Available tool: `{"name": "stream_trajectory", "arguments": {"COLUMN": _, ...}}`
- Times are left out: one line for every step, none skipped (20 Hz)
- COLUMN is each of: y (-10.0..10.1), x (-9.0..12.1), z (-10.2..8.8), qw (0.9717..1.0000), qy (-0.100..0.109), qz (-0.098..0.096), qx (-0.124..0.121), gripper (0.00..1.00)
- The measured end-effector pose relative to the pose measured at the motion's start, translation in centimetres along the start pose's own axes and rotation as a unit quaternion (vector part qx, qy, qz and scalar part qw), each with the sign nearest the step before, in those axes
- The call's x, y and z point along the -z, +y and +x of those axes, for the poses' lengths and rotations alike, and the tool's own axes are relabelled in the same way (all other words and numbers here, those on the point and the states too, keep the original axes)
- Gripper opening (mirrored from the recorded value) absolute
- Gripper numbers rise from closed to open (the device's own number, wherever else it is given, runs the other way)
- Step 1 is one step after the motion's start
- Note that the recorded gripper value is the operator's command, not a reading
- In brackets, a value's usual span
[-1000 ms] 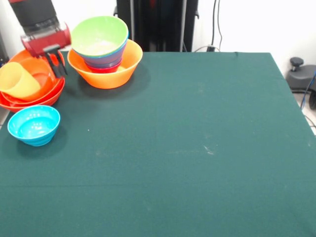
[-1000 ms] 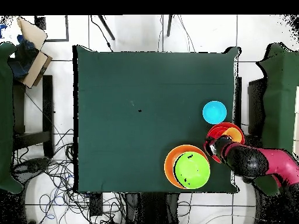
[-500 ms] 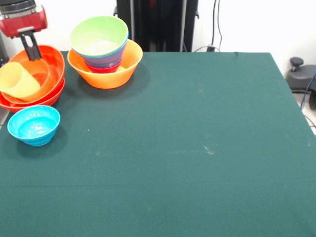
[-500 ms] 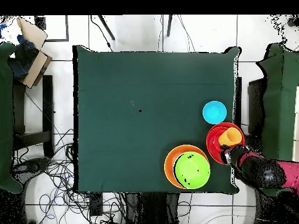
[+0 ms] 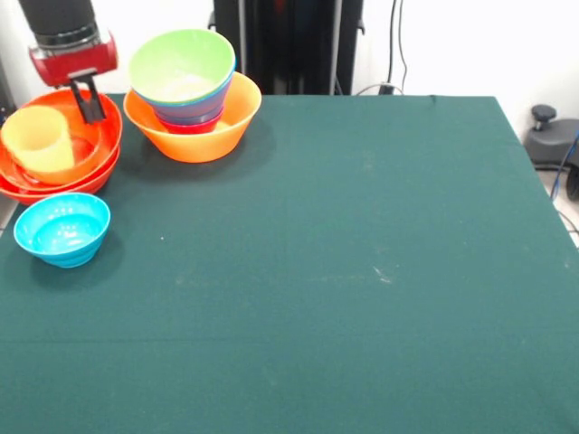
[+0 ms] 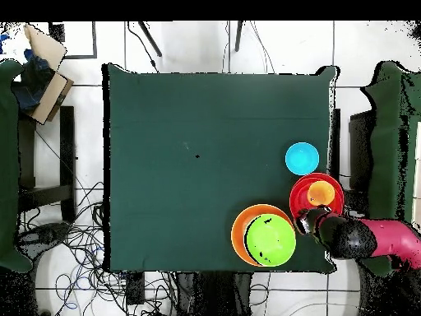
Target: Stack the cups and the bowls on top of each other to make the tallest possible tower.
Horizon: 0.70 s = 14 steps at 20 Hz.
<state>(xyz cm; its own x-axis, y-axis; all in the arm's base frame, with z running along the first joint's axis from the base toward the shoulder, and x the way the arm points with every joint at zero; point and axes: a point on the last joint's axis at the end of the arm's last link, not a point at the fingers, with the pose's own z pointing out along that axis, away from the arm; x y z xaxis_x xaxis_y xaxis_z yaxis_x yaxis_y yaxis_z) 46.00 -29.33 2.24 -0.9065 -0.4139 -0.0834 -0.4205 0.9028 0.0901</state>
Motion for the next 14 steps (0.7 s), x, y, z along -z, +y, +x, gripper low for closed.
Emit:
{"name": "stream_trajectory", "arguments": {"y": 0.2, "x": -0.2, "z": -0.1, "qw": 1.0, "qy": 0.002, "qz": 0.0, "qx": 0.003, "gripper": 0.0}}
{"name": "stream_trajectory", "arguments": {"y": 0.7, "x": -0.8, "z": -0.2, "qw": 0.9999, "qy": 0.007, "qz": -0.002, "qx": 0.01, "gripper": 0.0}}
{"name": "stream_trajectory", "arguments": {"y": 1.0, "x": -1.1, "z": -0.2, "qw": 0.9999, "qy": 0.009, "qz": -0.004, "qx": 0.013, "gripper": 0.0}}
{"name": "stream_trajectory", "arguments": {"y": 1.2, "x": -1.3, "z": -0.3, "qw": 0.9998, "qy": 0.011, "qz": -0.005, "qx": 0.015, "gripper": 0.0}}
{"name": "stream_trajectory", "arguments": {"y": 1.5, "x": -1.6, "z": -0.3, "qw": 0.9997, "qy": 0.013, "qz": -0.006, "qx": 0.019, "gripper": 0.0}}
{"name": "stream_trajectory", "arguments": {"y": 1.8, "x": -2.1, "z": -0.3, "qw": 0.9996, "qy": 0.016, "qz": -0.008, "qx": 0.023, "gripper": 0.0}}
{"name": "stream_trajectory", "arguments": {"y": 1.9, "x": -2.3, "z": -0.2, "qw": 0.9995, "qy": 0.018, "qz": -0.008, "qx": 0.025, "gripper": 0.0}}
{"name": "stream_trajectory", "arguments": {"y": 2.0, "x": -2.5, "z": -0.2, "qw": 0.9994, "qy": 0.019, "qz": -0.008, "qx": 0.027, "gripper": 0.0}}
{"name": "stream_trajectory", "arguments": {"y": 2.3, "x": -3.1, "z": 0.1, "qw": 0.9991, "qy": 0.024, "qz": -0.008, "qx": 0.033, "gripper": 1.0}}
{"name": "stream_trajectory", "arguments": {"y": 2.3, "x": -3.2, "z": 0.1, "qw": 0.9991, "qy": 0.024, "qz": -0.008, "qx": 0.033, "gripper": 1.0}}
{"name": "stream_trajectory", "arguments": {"y": 2.3, "x": -3.2, "z": 0.1, "qw": 0.9991, "qy": 0.024, "qz": -0.007, "qx": 0.033, "gripper": 1.0}}
{"name": "stream_trajectory", "arguments": {"y": 2.2, "x": -3.3, "z": 0.1, "qw": 0.9991, "qy": 0.024, "qz": -0.007, "qx": 0.033, "gripper": 1.0}}
{"name": "stream_trajectory", "arguments": {"y": 2.2, "x": -3.4, "z": 0.1, "qw": 0.9992, "qy": 0.024, "qz": -0.009, "qx": 0.031, "gripper": 1.0}}
{"name": "stream_trajectory", "arguments": {"y": 2.2, "x": -3.5, "z": 0.1, "qw": 0.9992, "qy": 0.024, "qz": -0.01, "qx": 0.031, "gripper": 1.0}}
